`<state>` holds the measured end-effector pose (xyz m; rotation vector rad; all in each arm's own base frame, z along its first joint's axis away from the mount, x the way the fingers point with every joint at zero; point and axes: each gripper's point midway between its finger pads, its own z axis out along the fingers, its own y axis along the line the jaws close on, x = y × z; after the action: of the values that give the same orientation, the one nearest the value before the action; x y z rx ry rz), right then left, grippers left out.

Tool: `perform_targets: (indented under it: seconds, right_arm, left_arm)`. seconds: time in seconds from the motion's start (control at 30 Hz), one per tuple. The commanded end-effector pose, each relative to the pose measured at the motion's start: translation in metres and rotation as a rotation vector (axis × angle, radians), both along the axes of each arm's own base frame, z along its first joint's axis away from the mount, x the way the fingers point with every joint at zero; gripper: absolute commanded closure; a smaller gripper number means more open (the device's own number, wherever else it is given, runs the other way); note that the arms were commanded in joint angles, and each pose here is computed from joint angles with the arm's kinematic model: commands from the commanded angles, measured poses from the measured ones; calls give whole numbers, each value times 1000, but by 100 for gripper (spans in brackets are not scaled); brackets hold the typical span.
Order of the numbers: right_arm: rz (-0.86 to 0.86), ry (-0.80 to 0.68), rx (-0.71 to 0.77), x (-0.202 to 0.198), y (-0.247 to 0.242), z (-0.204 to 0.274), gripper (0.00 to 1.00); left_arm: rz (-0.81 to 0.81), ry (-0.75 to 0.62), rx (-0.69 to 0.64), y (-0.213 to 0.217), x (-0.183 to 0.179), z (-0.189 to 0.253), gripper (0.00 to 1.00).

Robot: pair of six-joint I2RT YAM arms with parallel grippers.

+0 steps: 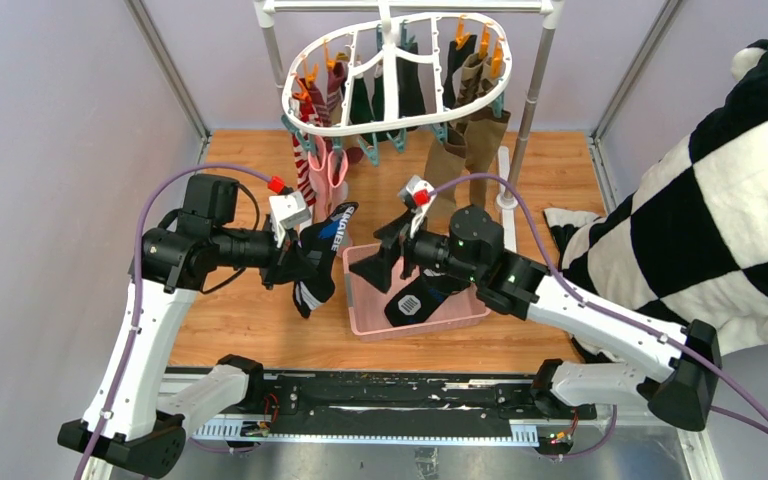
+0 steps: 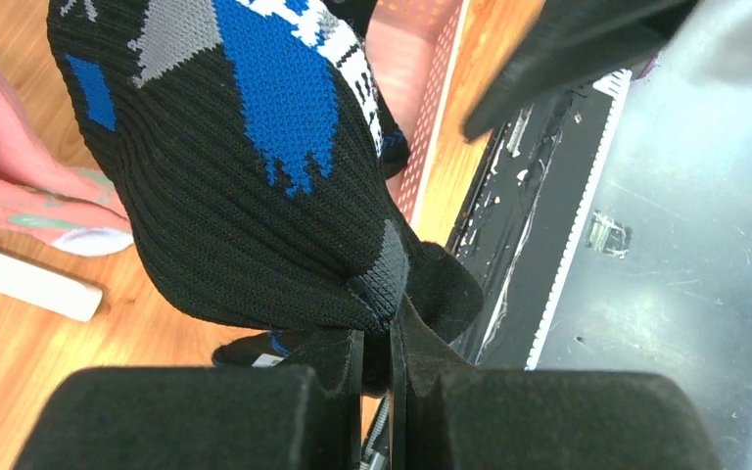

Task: Remove the socks clipped to the hanger
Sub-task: Place the sock in the bin.

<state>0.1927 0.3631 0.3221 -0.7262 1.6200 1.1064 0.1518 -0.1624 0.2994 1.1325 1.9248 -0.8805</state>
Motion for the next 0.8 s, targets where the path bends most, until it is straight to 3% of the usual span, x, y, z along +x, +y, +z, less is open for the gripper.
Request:
perform_targets:
  seconds: [0.0,0.17,0.3,0.53,0.77]
  right_arm:
    - [153,-311,44,-35,-5,38,0]
    - [301,-590,55,-66,-2,70,0]
    - [351,-707,28,-74,10,78,0]
    - [510,-749,-2,-77,50,69,0]
    - [598,-650,-57,-77,73,19,0]
  left_arm:
    - [-18,-20,-11,-1,-6,6,98]
    - [-14,-19,-10,-1,-7,6,98]
    - [-22,-20,-13,-1,-10,4,98]
    - [-26,-17,-25,-1,-15,4,95]
    - [-20,-48,-42,0,-20,15,94]
